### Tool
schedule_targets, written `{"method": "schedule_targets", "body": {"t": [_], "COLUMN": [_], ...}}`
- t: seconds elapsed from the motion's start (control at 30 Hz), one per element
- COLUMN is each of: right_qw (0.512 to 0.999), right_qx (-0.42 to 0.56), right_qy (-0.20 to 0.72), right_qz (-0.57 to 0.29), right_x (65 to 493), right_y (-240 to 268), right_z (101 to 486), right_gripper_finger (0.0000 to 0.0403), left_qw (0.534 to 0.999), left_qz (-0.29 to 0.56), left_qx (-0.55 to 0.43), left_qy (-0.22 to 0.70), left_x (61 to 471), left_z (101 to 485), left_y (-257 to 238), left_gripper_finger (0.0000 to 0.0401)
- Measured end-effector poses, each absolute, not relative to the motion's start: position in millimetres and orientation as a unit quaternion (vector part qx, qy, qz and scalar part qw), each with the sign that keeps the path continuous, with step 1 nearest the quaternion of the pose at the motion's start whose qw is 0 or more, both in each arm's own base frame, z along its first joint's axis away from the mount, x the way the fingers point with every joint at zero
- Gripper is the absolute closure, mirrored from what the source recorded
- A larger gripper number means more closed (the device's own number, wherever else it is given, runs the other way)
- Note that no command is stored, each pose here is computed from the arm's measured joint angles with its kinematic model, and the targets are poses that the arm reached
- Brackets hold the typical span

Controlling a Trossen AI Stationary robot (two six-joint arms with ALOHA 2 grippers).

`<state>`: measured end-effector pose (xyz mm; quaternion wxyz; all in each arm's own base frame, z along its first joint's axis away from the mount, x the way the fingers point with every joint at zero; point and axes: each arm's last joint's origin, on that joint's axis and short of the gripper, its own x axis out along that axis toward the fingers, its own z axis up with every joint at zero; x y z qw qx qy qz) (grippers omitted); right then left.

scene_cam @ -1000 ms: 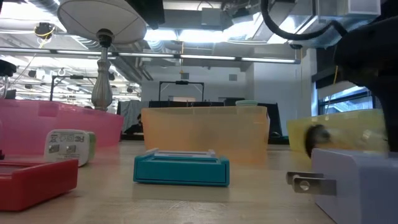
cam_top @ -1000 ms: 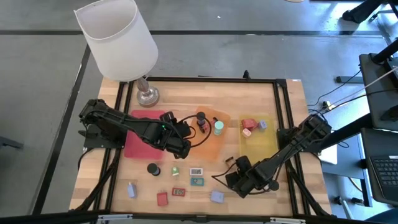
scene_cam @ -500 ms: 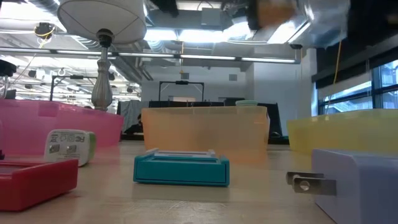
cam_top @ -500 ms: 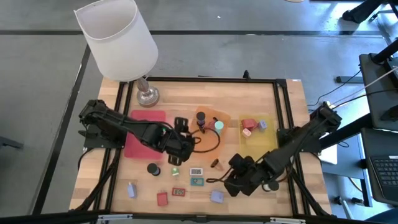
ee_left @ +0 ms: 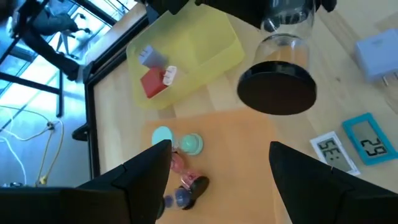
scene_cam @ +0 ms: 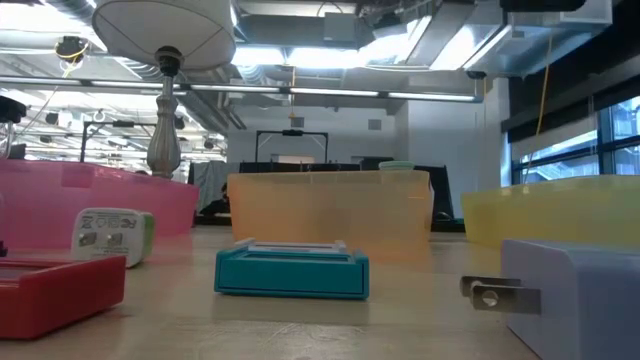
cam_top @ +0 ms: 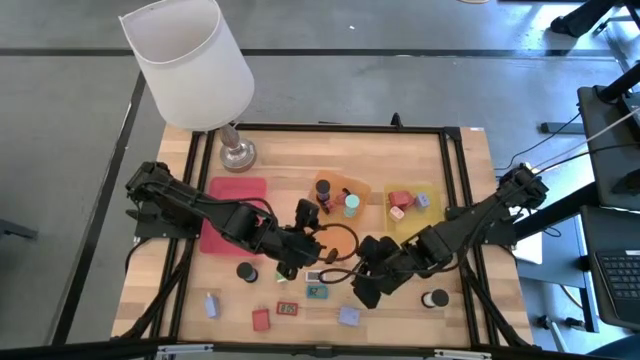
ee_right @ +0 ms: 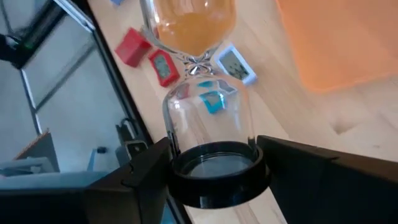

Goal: Pick & Place Office items
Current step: Put the orange hourglass into the orange bin

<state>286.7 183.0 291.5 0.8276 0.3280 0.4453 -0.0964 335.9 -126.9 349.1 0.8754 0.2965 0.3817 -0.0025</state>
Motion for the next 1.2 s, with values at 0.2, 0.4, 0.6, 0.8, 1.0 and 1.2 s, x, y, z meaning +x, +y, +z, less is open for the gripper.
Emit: {"method": "schedule_targets", "body": {"t": [0.2,0.4,0.6,0.8,1.0,1.2], "right_qw": [0.825,0.825,0.833,0.840,0.858,0.863], "right_qx": [0.326,0.328,0.326,0.316,0.305,0.298], "right_qy": [0.453,0.450,0.440,0.434,0.410,0.406], "right_qz": [-0.086,-0.092,-0.079,-0.076,-0.052,-0.045], "right_x": [292.7,298.9,304.8,308.8,314.6,315.1], "right_y": [174.4,163.8,158.6,152.6,151.7,152.1], "right_z": [291.9,292.1,294.0,294.7,299.1,300.2], "right_gripper_finger": [0.0180,0.0179,0.0179,0.0179,0.0179,0.0179], "left_qw": [0.879,0.881,0.884,0.886,0.887,0.887], "left_qz": [-0.036,-0.047,-0.049,-0.052,-0.049,-0.027], "left_qx": [0.281,0.270,0.260,0.250,0.249,0.254], "left_qy": [0.384,0.386,0.385,0.388,0.386,0.385], "left_x": [335.8,335.7,335.8,337.9,340.7,340.4], "left_z": [348.3,348.0,348.1,345.6,343.6,344.1], "left_y": [-128.5,-129.2,-129.7,-131.0,-131.4,-130.4], "left_gripper_finger": [0.0134,0.0134,0.0134,0.0134,0.0134,0.0134]}}
